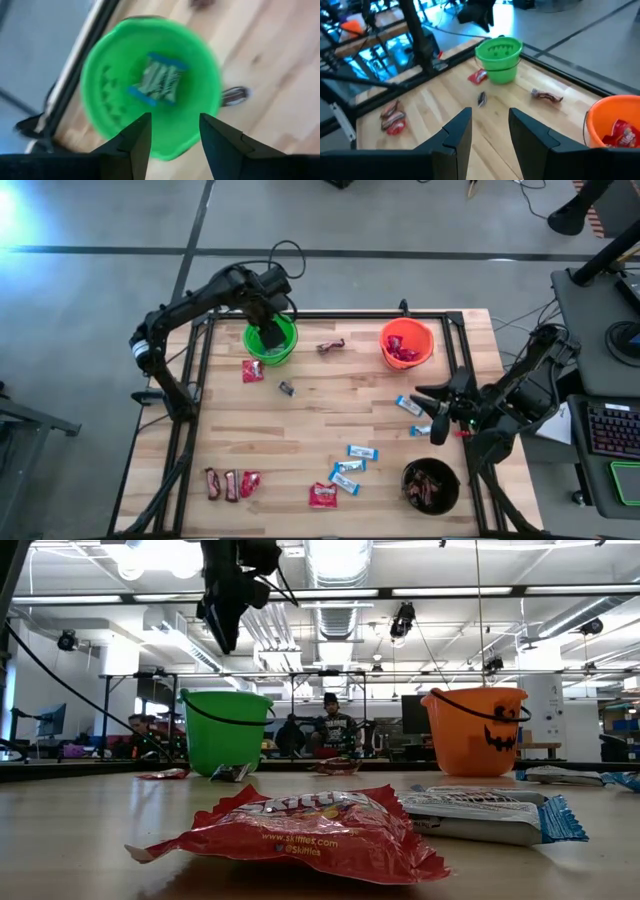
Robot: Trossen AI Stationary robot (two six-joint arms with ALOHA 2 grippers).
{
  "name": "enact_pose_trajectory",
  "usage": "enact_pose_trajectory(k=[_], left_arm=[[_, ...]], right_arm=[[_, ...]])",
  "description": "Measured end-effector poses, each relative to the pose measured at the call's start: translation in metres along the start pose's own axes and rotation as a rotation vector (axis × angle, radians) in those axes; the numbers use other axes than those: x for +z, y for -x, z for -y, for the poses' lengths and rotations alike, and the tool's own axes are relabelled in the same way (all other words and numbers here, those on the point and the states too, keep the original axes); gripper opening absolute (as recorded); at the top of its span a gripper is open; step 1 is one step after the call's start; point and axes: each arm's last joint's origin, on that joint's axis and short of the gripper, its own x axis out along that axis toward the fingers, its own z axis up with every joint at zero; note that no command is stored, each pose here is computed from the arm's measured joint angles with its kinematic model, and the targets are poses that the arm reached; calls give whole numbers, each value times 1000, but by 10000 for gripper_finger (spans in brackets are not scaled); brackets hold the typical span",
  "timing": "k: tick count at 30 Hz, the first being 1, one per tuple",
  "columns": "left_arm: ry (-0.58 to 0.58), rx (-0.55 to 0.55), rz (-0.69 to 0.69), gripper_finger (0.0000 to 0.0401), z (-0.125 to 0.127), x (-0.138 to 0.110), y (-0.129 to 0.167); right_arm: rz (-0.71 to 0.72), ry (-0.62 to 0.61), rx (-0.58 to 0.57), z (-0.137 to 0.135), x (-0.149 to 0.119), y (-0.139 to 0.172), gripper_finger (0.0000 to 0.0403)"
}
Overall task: Sort candy
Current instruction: Put the white candy into the green bucket
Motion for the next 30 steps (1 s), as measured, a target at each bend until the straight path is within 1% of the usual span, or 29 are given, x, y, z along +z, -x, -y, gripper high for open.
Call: enact_pose_trajectory(k=[2, 4, 6, 11, 14, 17, 23, 28, 30], left_arm=[[-23, -45, 19, 146, 5, 2, 0], [-73, -80, 51, 143, 10, 4, 1], [-114, -93, 89, 141, 15, 8, 2], [-142, -110, 137, 139, 23, 12, 3], [-161, -170, 141, 139, 29, 12, 4], [-214, -225, 147, 139, 39, 11, 5], [-307, -252, 163, 139, 57, 9, 8], [-350, -259, 166, 139, 66, 8, 10], [-357, -261, 166, 139, 68, 7, 10]], right_arm=[[6, -15, -19, 1, 2, -3, 120], [13, -28, -48, 3, 4, -8, 119], [22, -39, -86, 5, 7, -15, 118], [14, -42, -158, 11, 13, -30, 121], [-32, -55, -188, 17, 16, -38, 120], [-91, -60, -230, 25, 17, -45, 118], [-186, -71, -342, 43, 20, -57, 119], [-272, -92, -385, 54, 21, -63, 120], [-309, -128, -402, 58, 21, -65, 120]])
